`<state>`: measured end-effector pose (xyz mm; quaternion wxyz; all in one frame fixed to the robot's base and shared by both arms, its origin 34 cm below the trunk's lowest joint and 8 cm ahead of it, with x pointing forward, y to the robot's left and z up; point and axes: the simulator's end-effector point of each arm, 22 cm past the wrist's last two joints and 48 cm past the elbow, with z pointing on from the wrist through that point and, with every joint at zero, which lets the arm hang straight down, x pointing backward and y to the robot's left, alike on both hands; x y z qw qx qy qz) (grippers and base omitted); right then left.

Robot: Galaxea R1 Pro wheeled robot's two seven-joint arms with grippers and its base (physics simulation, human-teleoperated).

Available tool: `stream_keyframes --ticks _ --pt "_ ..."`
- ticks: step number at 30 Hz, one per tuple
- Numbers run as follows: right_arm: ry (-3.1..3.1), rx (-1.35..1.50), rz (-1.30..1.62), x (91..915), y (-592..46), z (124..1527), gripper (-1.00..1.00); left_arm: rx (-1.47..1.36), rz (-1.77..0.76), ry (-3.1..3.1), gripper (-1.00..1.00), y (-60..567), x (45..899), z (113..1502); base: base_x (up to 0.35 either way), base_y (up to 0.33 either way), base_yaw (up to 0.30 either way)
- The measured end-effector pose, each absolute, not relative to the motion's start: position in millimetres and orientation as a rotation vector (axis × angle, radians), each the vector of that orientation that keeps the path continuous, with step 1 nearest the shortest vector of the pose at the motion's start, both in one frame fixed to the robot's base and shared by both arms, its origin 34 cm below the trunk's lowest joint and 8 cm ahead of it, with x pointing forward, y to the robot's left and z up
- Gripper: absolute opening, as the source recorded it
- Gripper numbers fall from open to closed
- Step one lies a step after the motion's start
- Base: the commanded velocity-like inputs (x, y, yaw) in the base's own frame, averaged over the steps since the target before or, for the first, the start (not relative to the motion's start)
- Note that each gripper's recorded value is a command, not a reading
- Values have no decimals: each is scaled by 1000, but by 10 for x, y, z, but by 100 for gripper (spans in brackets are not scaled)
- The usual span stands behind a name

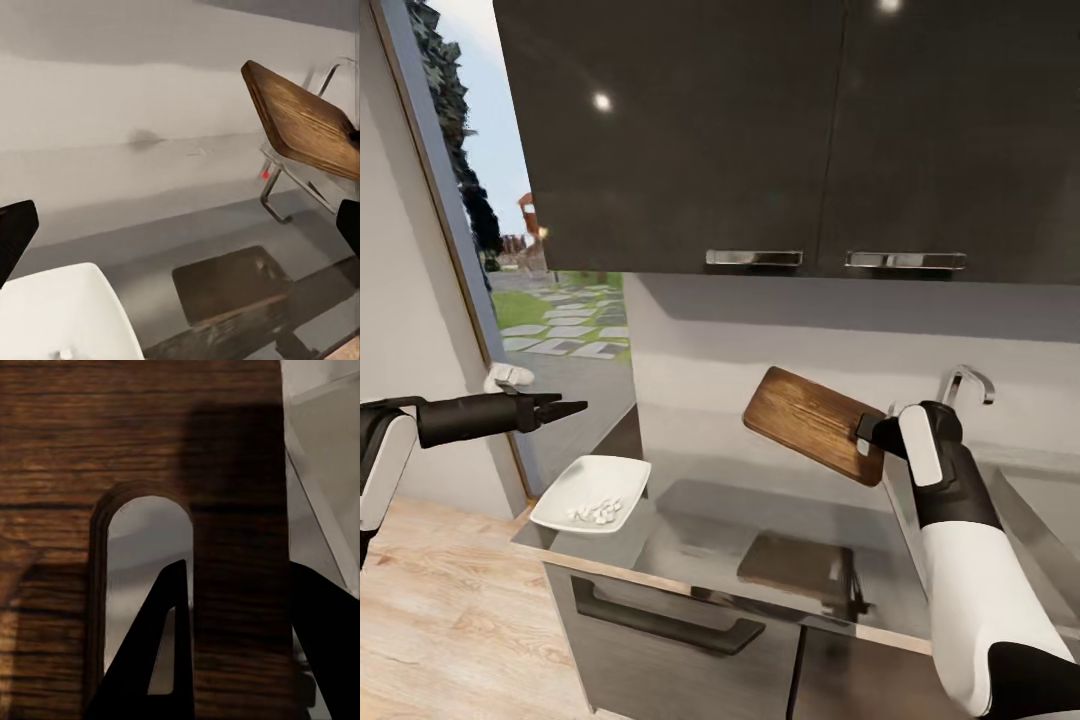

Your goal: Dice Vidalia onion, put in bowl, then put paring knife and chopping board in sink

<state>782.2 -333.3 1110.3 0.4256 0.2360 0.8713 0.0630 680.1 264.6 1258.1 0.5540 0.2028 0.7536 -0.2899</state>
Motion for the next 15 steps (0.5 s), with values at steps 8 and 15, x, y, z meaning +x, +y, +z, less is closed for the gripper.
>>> stream_keyframes --ticks 8,15 --pt "2184 572 190 7804 -3258 11160 -100 479 -693 1778 100 2613 6805 12579 0 0 -176" --pt "2184 572 217 7810 -3211 11163 -100 478 -693 1778 100 2613 6806 12578 0 0 -277"
